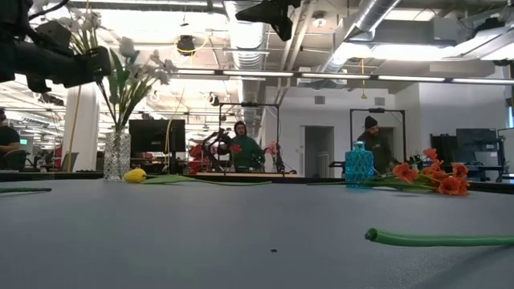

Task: Sort flowers into vase by color
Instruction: Put the white patterned flowers into the transparent vase

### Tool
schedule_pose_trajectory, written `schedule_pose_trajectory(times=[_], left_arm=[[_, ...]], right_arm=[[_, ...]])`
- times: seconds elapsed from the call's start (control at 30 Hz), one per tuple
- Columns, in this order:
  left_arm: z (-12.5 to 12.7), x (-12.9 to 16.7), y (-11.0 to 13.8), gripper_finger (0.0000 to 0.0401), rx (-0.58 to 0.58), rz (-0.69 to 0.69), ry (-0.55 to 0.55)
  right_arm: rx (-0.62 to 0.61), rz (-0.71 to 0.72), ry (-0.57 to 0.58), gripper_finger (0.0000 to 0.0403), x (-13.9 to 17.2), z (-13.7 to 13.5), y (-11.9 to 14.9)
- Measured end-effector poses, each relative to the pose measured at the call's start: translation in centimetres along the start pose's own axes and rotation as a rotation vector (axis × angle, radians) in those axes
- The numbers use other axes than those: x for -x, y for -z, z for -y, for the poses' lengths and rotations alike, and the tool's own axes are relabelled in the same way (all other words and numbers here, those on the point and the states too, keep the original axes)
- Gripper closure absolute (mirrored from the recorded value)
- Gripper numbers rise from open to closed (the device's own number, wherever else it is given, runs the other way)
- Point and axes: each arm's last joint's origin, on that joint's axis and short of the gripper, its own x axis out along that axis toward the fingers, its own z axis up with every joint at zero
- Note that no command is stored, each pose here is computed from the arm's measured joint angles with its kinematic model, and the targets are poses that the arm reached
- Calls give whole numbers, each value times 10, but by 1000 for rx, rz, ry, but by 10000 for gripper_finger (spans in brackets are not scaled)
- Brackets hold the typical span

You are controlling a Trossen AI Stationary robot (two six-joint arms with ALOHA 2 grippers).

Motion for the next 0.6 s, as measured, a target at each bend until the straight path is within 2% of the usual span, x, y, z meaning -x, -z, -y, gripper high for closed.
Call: schedule_pose_trajectory(times=[0.5, 0.6], left_arm=[[0, 0, 15, 401, -57, -127, 11], [1, -1, 26, 401, -47, -175, 32]], right_arm=[[-7, 7, 15, 177, 2, 6, -2], [-6, 8, 19, 177, 2, 8, -3]])
